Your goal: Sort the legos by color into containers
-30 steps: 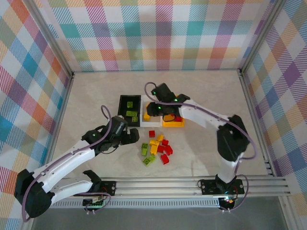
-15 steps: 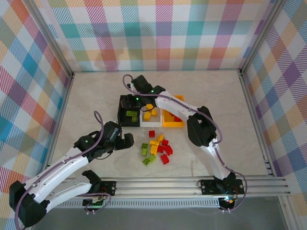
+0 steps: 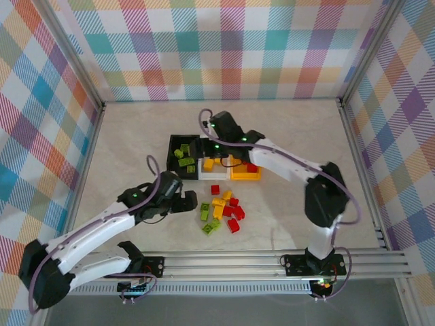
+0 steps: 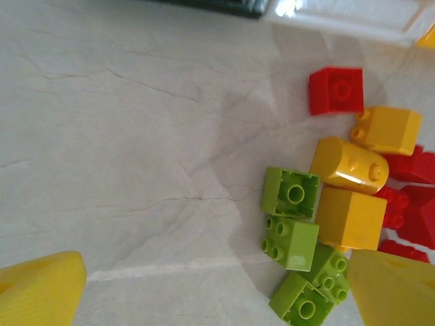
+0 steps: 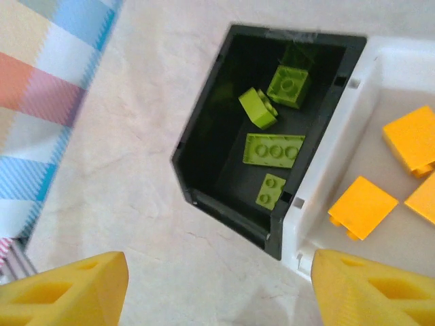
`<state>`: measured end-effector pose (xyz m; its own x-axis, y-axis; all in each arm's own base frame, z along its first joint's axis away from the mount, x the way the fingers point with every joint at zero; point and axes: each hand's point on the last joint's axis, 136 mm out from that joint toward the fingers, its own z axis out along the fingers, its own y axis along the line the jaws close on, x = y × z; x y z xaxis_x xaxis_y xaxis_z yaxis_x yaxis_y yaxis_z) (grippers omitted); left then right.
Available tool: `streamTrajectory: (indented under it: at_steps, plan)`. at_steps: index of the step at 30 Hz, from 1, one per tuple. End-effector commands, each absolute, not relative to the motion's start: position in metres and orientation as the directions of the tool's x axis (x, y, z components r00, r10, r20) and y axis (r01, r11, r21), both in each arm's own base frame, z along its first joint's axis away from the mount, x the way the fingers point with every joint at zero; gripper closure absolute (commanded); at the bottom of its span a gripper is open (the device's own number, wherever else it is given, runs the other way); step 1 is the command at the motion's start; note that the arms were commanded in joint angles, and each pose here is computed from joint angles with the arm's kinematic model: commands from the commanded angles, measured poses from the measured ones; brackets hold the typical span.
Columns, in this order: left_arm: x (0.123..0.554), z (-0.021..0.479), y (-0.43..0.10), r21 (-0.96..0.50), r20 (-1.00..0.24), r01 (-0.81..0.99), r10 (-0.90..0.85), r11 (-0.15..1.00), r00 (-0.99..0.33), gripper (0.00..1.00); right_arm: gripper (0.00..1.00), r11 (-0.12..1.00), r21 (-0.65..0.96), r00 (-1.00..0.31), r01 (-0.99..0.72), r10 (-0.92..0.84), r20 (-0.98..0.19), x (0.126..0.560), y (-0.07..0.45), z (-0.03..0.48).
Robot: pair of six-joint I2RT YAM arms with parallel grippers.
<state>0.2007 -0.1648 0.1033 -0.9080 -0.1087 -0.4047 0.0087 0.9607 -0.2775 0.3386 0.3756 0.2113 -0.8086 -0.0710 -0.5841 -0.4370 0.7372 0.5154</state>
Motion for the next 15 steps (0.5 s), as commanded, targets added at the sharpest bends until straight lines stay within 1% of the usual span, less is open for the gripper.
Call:
streamTrajectory:
  at_steps: [1,3,7,9,12,15]
  plan:
    - [0.215,0.102,-0.206,-0.333,-0.408,0.087,-0.06,0.939,-0.911,0.1,0.28,0.762,0.508,-0.801,-0.403,-0.024,-0.599,0.325,0.344,0.209]
    - [0.221,0.089,-0.218,-0.33,-0.388,0.093,-0.045,0.939,-0.92,0.16,0.28,0.78,0.5,-0.808,-0.377,-0.014,-0.588,0.313,0.323,0.201]
    - [0.232,0.07,-0.235,-0.318,-0.369,0.123,-0.003,0.94,-0.93,0.27,0.28,0.804,0.493,-0.818,-0.334,0.012,-0.575,0.298,0.293,0.191]
    - [0.236,0.062,-0.241,-0.306,-0.353,0.134,0.018,0.942,-0.935,0.35,0.28,0.814,0.488,-0.819,-0.315,0.026,-0.573,0.292,0.282,0.187]
    - [0.234,0.049,-0.243,-0.291,-0.324,0.137,0.037,0.947,-0.945,0.41,0.28,0.825,0.486,-0.822,-0.29,0.045,-0.567,0.288,0.268,0.183]
    - [0.227,0.037,-0.239,-0.266,-0.293,0.138,0.057,0.954,-0.954,0.43,0.27,0.828,0.489,-0.82,-0.275,0.064,-0.568,0.286,0.26,0.183]
